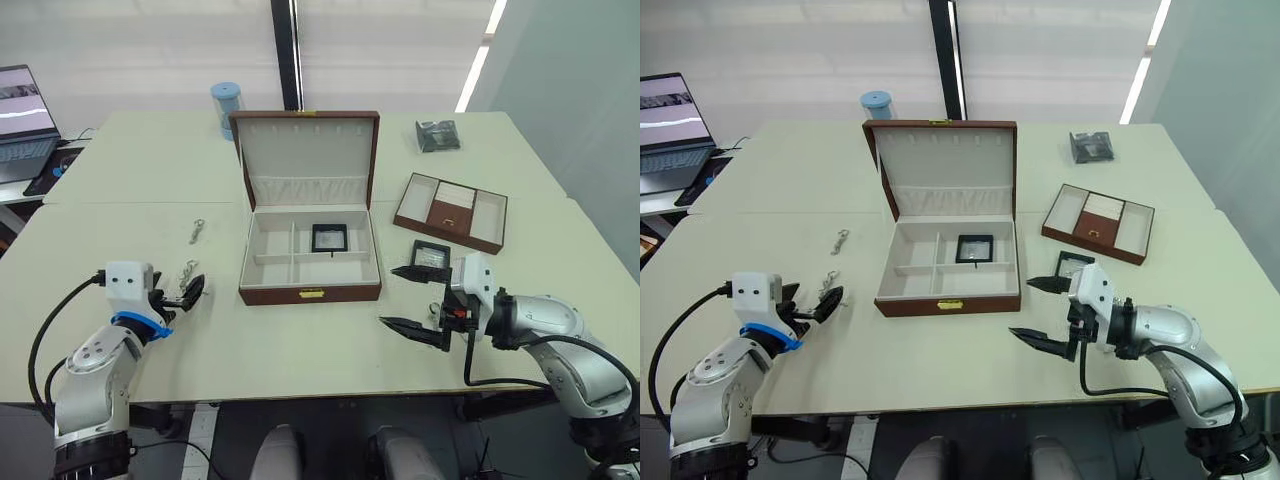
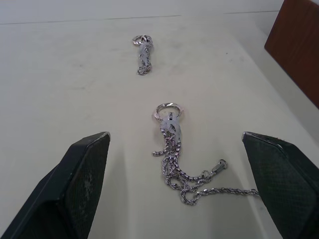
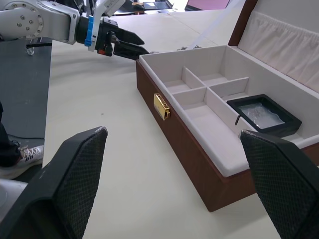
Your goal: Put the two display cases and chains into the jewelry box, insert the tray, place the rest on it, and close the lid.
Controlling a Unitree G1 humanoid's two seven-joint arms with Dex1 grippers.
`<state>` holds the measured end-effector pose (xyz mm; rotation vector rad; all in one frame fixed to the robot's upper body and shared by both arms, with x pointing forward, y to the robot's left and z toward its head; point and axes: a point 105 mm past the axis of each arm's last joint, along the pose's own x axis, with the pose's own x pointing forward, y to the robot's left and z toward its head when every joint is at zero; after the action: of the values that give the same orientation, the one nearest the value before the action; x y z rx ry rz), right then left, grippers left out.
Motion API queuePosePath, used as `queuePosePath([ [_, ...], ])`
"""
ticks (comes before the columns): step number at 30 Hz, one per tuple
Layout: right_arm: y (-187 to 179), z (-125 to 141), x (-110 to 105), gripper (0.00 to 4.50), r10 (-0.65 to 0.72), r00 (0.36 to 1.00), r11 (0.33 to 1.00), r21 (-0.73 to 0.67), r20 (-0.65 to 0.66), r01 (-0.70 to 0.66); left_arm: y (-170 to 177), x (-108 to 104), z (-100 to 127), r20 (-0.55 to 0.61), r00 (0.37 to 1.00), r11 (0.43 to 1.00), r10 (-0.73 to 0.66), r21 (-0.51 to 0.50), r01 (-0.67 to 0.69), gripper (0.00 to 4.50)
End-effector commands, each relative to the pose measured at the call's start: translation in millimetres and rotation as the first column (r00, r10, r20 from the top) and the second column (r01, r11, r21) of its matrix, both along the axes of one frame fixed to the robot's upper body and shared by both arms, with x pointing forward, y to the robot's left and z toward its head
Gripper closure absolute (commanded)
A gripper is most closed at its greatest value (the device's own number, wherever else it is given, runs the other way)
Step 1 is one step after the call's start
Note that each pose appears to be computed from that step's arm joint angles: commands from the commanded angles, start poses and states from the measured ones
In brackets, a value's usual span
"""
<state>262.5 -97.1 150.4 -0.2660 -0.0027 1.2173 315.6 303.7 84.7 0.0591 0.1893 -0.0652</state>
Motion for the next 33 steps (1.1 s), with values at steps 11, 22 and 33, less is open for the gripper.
queuePosePath([
  [11, 6.9, 5.8, -10.4, 0.00, 0.016, 1.000, 0.999, 0.029, 0.007, -0.016, -2.0, 0.0, -23.7, -0.081, 0.996, 0.999, -0.026, -0.035, 0.023, 0.12],
  [22, 1.9, -0.5, -8.3, 0.00, 0.008, 1.000, 1.000, 0.026, 0.007, -0.008, 1.5, -2.5, -28.9, -0.098, 0.995, 0.993, -0.005, -0.119, -0.007, 3.40],
  [33, 2.0, -3.9, -8.3, 0.00, 0.006, 1.000, 0.999, 0.034, 0.009, -0.006, 5.1, -1.4, -29.3, -0.089, 0.996, 0.993, 0.002, -0.121, -0.013, 4.48],
])
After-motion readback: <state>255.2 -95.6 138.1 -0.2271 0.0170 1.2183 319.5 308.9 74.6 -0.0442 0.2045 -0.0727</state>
